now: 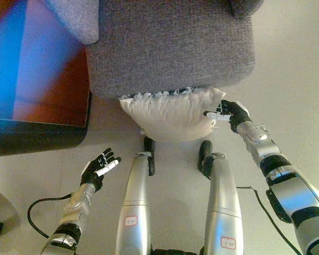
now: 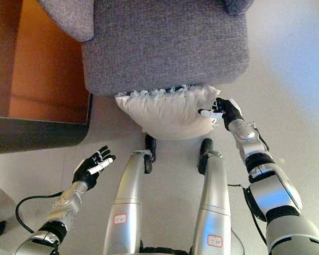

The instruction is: Pick up the pillow and put it on the sofa.

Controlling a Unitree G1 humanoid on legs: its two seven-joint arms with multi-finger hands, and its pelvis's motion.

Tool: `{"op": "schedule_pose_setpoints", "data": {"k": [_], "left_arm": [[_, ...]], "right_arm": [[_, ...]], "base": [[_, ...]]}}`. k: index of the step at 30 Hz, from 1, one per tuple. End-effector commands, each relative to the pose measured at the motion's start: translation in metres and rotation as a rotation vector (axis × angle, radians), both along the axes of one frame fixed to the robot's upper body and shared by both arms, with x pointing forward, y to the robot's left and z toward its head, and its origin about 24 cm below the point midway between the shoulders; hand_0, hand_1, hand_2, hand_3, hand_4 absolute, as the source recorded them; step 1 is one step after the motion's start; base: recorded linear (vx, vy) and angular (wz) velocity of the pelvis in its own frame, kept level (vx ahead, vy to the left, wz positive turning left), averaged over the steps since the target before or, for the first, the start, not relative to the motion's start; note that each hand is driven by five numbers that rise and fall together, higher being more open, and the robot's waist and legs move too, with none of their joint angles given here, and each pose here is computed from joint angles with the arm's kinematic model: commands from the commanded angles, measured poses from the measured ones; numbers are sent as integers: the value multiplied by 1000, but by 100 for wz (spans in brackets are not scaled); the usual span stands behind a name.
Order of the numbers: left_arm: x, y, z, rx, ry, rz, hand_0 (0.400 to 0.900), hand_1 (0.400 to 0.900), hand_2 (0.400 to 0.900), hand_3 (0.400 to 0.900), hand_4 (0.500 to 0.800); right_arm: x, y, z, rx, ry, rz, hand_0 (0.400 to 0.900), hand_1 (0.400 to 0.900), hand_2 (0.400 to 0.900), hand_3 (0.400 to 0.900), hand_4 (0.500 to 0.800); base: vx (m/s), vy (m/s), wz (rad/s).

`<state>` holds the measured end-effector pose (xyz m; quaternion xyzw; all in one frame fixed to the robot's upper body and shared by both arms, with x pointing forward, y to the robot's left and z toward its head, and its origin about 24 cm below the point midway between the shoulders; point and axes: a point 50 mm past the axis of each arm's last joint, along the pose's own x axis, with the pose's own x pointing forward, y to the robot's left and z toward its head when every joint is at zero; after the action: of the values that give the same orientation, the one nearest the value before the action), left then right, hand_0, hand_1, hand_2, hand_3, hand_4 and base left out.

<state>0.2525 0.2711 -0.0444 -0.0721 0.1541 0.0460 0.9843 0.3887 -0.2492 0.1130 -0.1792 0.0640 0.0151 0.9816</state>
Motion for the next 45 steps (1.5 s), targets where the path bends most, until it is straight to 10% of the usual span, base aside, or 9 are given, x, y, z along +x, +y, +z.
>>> {"op": "schedule_pose_setpoints", "data": {"k": [1,29,45], "left_arm": [[-15,14,1,7,-40,35,900,900,900,900,800],[-22,14,-7,32,25,34,900,900,900,900,800],[-86,28,-56,135,406,106,900,900,900,900,800]], "right_arm": [[13,13,48,-4,-144,115,400,400,400,400,500],[4,5,18,-91,-89,51,400,400,400,400,500],[-61,6,-74,-218,164,201,400,400,400,400,500]], "base": [[25,17,5],[-9,4,-1],[132,48,-20]]}}
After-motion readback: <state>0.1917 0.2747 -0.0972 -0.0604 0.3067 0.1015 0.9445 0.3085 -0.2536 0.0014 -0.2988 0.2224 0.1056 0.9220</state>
